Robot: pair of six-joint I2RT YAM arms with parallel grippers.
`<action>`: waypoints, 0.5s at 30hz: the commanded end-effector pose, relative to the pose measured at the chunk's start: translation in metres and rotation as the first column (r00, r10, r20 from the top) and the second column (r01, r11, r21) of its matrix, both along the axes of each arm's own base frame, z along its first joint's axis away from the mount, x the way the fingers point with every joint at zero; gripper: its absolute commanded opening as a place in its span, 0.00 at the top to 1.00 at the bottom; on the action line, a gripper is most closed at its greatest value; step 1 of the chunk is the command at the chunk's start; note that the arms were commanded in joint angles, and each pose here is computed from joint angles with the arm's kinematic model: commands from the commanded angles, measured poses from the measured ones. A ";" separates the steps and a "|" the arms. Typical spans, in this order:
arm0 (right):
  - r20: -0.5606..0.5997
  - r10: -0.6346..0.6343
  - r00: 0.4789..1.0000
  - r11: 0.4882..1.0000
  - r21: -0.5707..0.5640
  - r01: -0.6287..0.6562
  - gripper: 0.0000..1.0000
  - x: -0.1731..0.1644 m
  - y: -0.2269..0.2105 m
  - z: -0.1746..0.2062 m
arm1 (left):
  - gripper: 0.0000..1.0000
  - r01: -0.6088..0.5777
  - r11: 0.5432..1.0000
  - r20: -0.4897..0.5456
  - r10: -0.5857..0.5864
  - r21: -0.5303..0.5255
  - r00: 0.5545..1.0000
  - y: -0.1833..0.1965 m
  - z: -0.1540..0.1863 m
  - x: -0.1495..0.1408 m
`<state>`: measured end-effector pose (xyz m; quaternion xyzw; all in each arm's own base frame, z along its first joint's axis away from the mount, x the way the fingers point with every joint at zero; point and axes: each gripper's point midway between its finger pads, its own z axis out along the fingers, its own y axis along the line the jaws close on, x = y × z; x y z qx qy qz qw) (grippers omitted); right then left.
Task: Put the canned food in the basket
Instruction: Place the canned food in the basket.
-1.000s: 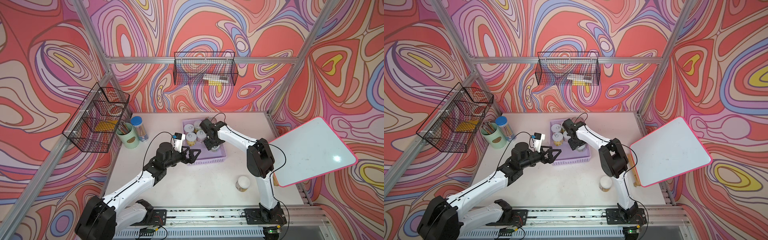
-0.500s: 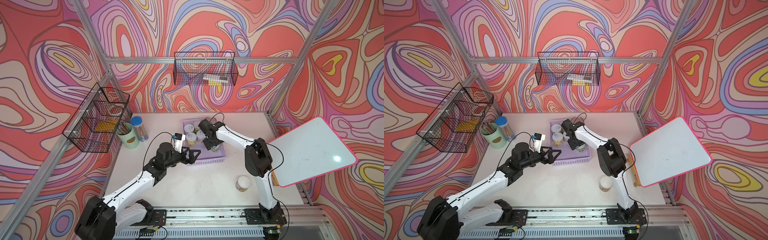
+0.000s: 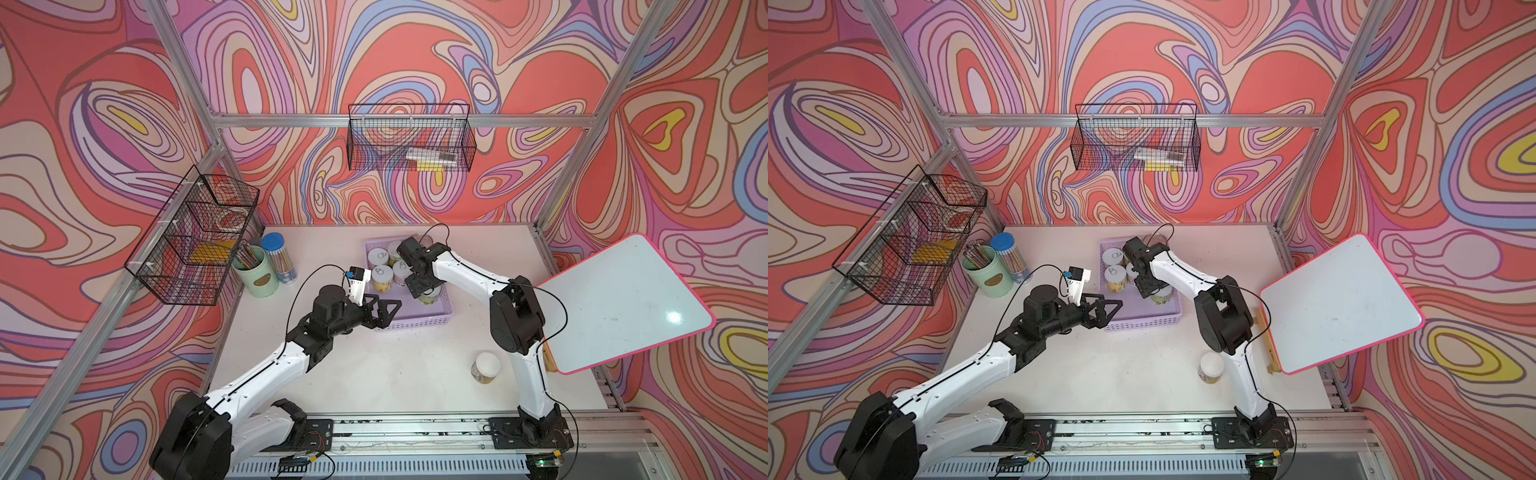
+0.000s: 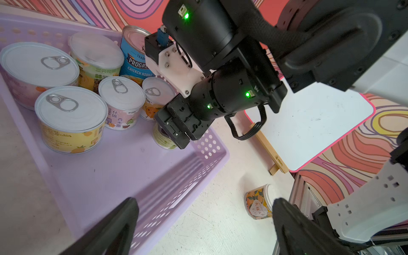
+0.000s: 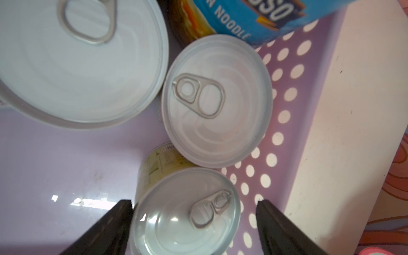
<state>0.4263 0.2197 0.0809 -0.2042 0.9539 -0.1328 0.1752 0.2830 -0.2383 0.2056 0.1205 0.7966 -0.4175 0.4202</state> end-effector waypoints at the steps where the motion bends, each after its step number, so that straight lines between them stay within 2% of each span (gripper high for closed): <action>1: 0.042 -0.019 0.999 1.000 -0.017 0.020 0.12 0.009 -0.005 0.008 | 0.01 -0.002 1.000 0.008 0.002 0.008 1.000 0.002 -0.003 0.000; 7: 0.049 -0.015 0.999 1.000 0.017 0.014 0.20 0.006 -0.002 0.018 | 0.01 0.006 0.998 -0.021 -0.005 0.060 1.000 0.003 -0.013 0.001; 11: 0.056 -0.006 0.998 0.997 0.081 0.002 0.19 -0.001 0.006 0.032 | 0.01 0.024 0.995 -0.034 -0.020 0.099 0.999 0.003 -0.020 -0.002; 15: 0.065 0.001 0.998 0.980 0.196 -0.013 0.15 -0.017 0.015 0.053 | 0.01 0.031 0.993 -0.008 -0.030 0.118 1.000 0.001 -0.019 -0.010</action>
